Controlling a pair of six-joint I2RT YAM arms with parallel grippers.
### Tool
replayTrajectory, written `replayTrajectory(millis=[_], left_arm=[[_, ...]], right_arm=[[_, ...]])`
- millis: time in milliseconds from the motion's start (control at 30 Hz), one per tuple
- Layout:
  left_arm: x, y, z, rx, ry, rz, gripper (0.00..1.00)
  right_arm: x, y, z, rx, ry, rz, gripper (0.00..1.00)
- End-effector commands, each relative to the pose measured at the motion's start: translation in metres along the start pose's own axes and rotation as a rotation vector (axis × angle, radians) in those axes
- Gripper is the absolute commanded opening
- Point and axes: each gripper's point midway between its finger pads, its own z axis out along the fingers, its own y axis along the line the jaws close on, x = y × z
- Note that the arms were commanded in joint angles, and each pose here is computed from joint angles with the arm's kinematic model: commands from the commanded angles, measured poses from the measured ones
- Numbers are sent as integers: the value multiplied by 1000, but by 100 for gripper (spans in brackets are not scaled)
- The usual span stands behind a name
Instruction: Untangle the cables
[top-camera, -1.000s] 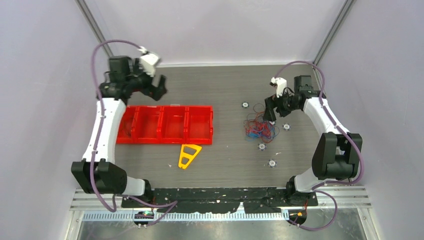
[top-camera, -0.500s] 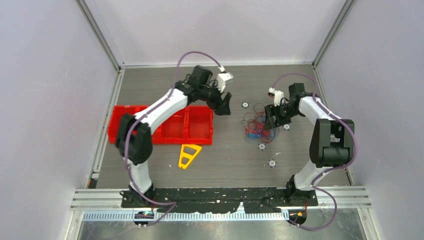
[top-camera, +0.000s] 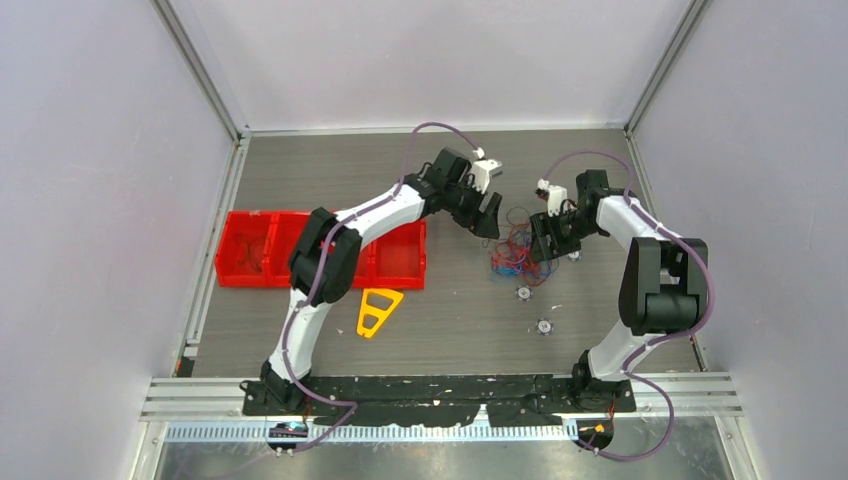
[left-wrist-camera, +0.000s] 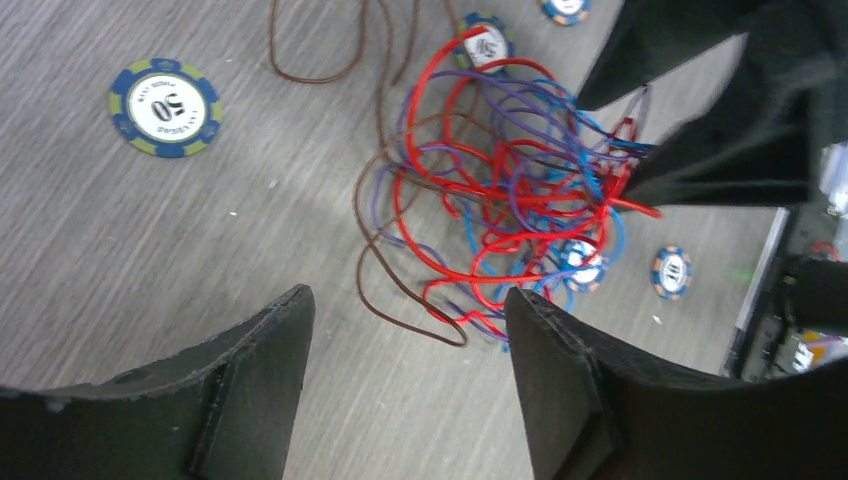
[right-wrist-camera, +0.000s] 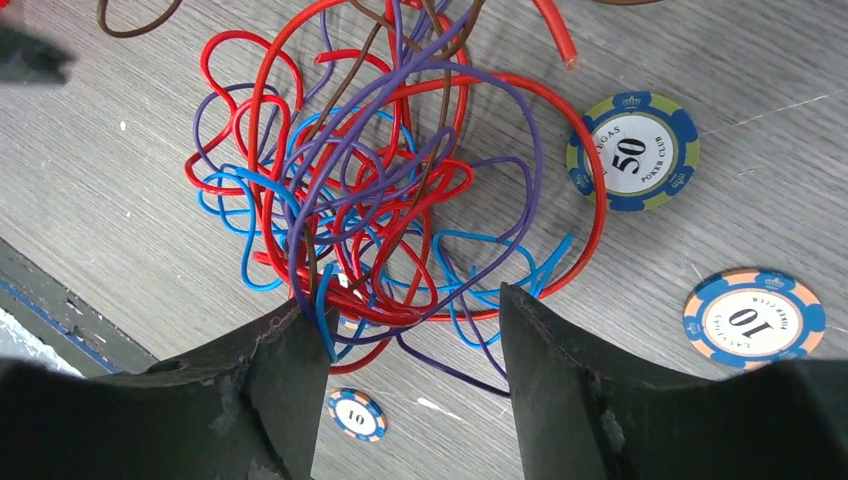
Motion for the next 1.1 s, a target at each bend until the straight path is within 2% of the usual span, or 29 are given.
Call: replayTrajectory(millis=[0, 67, 133, 267, 367, 433, 533, 667, 733, 767, 800, 833, 900, 967, 1000, 1067], left_arm=[[-9, 19, 12, -111, -25, -53, 65], [-3, 26, 14, -141, 7, -61, 50], [0, 25, 14, -139, 22, -67, 36], [4, 16, 15, -83, 34, -77, 30], [-2, 12, 11, -75, 17, -71, 8], [-12, 7, 4, -72, -12, -53, 0], [-28, -6, -11, -52, -61, -18, 0], [-33, -11, -27, -69, -94, -14, 0], [-28, -7, -31, -93, -98, -12, 0], [-22, -4, -31, -106, -89, -9, 0], [-17, -1, -29, -113, -77, -7, 0], [-12, 2, -27, -119, -63, -11, 0], [-2, 8, -20, -127, -33, -32, 0], [6, 15, -13, -142, -13, -43, 0], [8, 18, -10, -143, -10, -38, 3], [12, 22, -4, -148, 1, -34, 16]], right_arm=[[-13, 6, -9, 5, -46, 4, 71], [-19, 11, -17, -1, -55, 14, 80], [-27, 19, -30, -6, -81, 18, 85], [-40, 32, -44, -14, -140, 19, 91], [-43, 31, -31, -4, -134, 26, 92], [-47, 36, -17, -10, -122, 19, 93], [-49, 28, 2, 37, -106, 22, 92], [-46, 6, 19, 133, -63, 31, 78], [-45, 3, 22, 142, -54, 39, 68], [-45, 3, 23, 141, -54, 41, 59], [-46, 5, 23, 128, -58, 43, 55], [-46, 7, 23, 122, -60, 49, 46], [-46, 9, 24, 108, -63, 53, 34], [-44, 12, 25, 93, -58, 57, 28], [-43, 13, 25, 89, -56, 56, 27], [-41, 14, 26, 82, -51, 55, 26]])
